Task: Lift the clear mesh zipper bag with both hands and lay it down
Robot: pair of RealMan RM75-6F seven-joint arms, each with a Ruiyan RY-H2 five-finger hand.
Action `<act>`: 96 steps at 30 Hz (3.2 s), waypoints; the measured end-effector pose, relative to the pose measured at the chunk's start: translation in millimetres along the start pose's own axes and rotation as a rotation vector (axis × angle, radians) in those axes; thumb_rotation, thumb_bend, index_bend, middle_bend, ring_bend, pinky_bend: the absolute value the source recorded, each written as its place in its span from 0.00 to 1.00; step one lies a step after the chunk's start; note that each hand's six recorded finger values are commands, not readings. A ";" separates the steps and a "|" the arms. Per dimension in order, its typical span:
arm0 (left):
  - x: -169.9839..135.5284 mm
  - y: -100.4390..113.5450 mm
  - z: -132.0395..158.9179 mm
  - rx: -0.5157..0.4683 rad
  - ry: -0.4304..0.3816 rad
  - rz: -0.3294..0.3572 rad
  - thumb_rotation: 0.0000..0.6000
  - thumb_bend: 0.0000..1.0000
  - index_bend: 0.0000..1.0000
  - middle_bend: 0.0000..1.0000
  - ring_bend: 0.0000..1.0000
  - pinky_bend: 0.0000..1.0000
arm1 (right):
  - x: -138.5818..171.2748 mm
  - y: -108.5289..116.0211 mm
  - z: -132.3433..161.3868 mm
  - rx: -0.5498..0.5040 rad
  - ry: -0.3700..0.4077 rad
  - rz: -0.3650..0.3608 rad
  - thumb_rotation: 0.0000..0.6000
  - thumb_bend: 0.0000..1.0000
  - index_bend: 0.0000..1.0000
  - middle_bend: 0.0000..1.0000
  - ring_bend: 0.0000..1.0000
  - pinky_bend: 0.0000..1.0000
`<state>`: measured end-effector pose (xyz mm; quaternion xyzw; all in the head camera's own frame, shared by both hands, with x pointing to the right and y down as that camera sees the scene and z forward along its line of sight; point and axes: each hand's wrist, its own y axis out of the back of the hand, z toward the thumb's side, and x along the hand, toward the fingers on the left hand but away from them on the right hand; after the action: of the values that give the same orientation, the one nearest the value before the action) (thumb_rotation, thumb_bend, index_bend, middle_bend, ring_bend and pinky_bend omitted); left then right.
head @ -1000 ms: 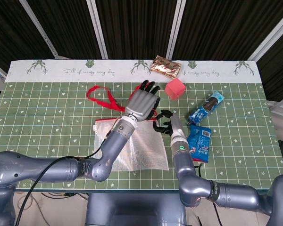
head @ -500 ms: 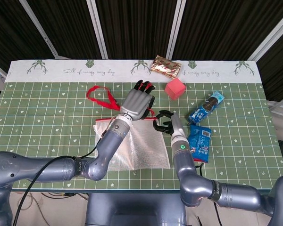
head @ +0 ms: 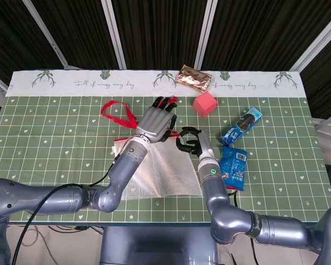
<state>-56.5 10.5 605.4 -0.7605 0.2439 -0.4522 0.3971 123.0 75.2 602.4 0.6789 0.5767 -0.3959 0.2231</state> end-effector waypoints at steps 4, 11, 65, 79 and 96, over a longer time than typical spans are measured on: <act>-0.8 -0.1 0.9 -0.005 -0.006 0.000 1.00 0.43 0.61 0.15 0.00 0.00 | 0.9 0.9 4.3 -0.015 0.011 -0.007 1.00 0.54 0.65 0.24 0.09 0.26; -1.5 -0.4 -6.0 -0.007 0.005 -0.001 1.00 0.43 0.61 0.15 0.00 0.00 | 1.3 4.2 8.6 -0.046 0.015 -0.014 1.00 0.54 0.65 0.25 0.09 0.26; -40.9 35.8 -84.9 0.015 0.102 0.054 1.00 0.43 0.61 0.15 0.00 0.00 | -7.7 68.2 35.3 -0.140 0.068 -0.202 1.00 0.54 0.67 0.27 0.09 0.26; -75.3 61.0 -132.9 0.039 0.165 0.085 1.00 0.43 0.61 0.15 0.00 0.00 | -11.8 82.4 26.6 -0.133 0.053 -0.232 1.00 0.54 0.67 0.27 0.09 0.26; -79.1 71.3 -165.5 0.048 0.227 0.097 1.00 0.43 0.61 0.15 0.00 0.00 | -15.0 98.2 21.2 -0.123 0.038 -0.279 1.00 0.54 0.68 0.27 0.09 0.26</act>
<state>-240.6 -35.6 553.2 -0.6821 0.3130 -0.5212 0.4064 211.0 26.9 586.8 0.5846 0.6927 -0.3741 0.1963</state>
